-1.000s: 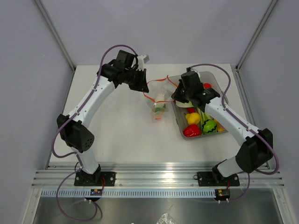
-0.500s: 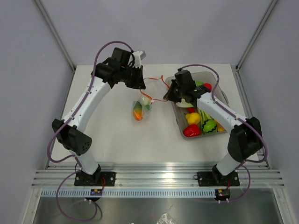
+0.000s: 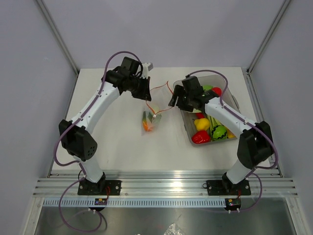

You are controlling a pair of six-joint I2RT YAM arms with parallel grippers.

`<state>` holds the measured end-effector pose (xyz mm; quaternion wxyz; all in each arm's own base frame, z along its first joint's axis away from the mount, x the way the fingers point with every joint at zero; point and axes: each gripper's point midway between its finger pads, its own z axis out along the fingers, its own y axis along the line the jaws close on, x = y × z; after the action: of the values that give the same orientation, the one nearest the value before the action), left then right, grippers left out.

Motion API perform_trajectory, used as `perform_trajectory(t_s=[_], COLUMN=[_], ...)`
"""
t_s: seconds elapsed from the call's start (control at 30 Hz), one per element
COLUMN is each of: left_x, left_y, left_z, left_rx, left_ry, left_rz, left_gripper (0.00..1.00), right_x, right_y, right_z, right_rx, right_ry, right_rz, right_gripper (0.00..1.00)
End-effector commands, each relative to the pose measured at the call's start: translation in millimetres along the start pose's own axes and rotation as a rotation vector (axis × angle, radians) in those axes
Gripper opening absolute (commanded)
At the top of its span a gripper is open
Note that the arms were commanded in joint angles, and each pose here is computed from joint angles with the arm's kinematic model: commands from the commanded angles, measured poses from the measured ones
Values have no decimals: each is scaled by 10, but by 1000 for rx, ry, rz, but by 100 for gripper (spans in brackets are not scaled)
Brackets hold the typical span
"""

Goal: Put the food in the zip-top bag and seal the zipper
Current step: Adjust the zipper food storage bag at the center of the board, then pick up the fake vegetable from the bin.

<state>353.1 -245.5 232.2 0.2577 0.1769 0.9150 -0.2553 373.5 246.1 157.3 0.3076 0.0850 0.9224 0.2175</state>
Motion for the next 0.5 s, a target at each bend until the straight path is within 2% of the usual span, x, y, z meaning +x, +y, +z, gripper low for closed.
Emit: perform_trajectory(t_s=[0.0, 0.17, 0.3, 0.47], left_x=[-119, -116, -150, -153], left_y=[-161, -241, -279, -313], left_z=[44, 108, 136, 168], left_rx=[66, 94, 115, 126], left_ry=[-44, -43, -47, -44], left_rz=[29, 30, 29, 30], left_gripper=[0, 0, 0, 0], right_x=[-255, -356, -435, -446], right_y=[148, 154, -159, -792], right_z=[-383, -776, -1087, -958], right_rx=[-48, -67, 0, 92], right_ry=[-112, -185, -302, -374], right_rz=[-21, 1, 77, 366], right_gripper=[78, 86, 91, 99])
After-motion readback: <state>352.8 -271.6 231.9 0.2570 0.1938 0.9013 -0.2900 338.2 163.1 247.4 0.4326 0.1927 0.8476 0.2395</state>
